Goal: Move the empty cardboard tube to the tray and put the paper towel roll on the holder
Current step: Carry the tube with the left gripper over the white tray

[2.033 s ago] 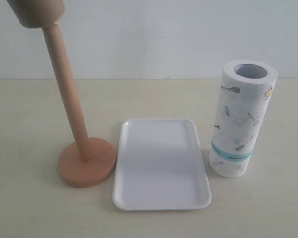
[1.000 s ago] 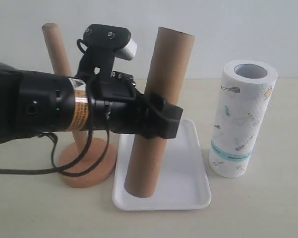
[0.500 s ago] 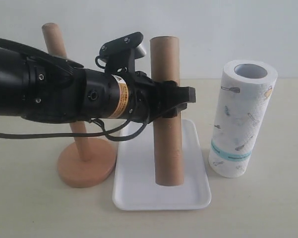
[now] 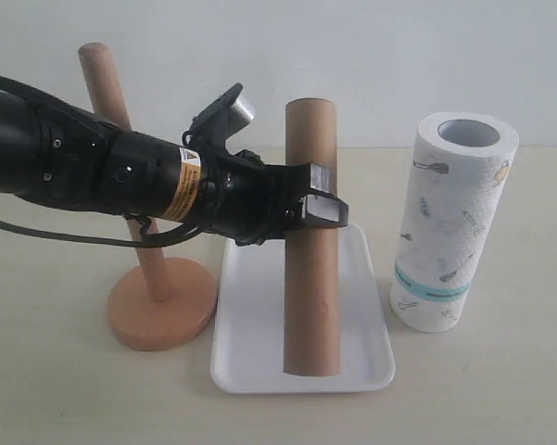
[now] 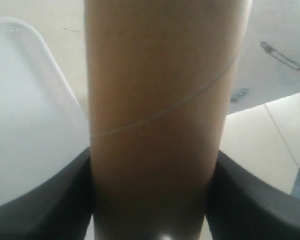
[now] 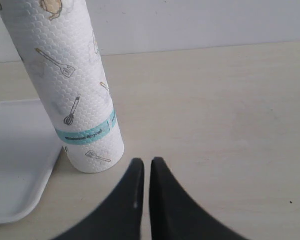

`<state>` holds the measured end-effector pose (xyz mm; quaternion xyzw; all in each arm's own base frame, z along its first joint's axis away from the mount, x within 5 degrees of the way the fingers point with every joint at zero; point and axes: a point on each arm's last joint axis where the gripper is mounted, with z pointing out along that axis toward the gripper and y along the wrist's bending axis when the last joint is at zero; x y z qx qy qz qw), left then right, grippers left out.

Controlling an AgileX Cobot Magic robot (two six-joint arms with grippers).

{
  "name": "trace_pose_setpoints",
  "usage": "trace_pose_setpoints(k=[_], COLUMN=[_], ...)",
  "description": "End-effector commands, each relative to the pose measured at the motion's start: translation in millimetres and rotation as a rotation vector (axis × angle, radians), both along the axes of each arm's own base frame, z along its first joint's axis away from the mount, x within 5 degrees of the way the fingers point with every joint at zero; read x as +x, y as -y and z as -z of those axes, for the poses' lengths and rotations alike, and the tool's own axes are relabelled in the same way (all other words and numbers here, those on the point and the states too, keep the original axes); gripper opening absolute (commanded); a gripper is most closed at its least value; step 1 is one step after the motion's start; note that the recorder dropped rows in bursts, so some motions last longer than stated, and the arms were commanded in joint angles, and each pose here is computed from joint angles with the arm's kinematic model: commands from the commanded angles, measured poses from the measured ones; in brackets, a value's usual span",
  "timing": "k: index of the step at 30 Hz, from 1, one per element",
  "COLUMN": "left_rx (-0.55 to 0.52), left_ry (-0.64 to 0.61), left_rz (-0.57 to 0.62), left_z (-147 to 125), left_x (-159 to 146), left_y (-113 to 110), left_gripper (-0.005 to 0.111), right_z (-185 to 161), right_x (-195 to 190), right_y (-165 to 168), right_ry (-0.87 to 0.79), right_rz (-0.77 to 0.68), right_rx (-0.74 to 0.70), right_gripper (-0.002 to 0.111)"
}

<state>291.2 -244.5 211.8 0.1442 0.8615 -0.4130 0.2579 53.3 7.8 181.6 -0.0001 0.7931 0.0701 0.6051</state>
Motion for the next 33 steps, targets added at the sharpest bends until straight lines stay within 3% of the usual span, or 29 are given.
trace_pose_setpoints(k=[1, 9, 15, 21, 25, 30, 33], left_rx=[0.102, 0.248, 0.222, 0.249, 0.225, 0.069, 0.048], left_ry=[0.079, 0.221, 0.280, 0.336, 0.307, 0.150, 0.133], left_rz=[-0.085, -0.135, -0.124, -0.211, -0.192, -0.110, -0.079], left_z=[2.5, 5.1, -10.5, -17.6, -16.7, -18.2, -18.7], left_x=[10.9, 9.5, 9.7, 18.1, 15.9, 3.8, 1.0], left_y=[-9.0, -2.6, 12.4, 9.5, 11.9, 23.5, 25.8], left_gripper=[0.004, 0.004, 0.004, 0.004, 0.004, 0.004, 0.004], right_z=[-1.0, -1.0, -1.0, -1.0, -1.0, -1.0, -1.0], right_x=[-0.2, -0.2, -0.2, -0.2, -0.2, -0.2, -0.2], right_y=[0.2, 0.2, 0.2, 0.2, 0.2, 0.2, 0.2], right_ry=[0.010, 0.010, 0.010, 0.010, 0.010, 0.010, 0.010], right_rz=[-0.001, -0.001, -0.001, -0.001, -0.001, -0.001, -0.001], right_rx=[-0.006, -0.006, -0.006, -0.006, -0.006, -0.006, -0.006], right_gripper=[0.004, 0.004, 0.004, 0.004, 0.004, 0.004, 0.004])
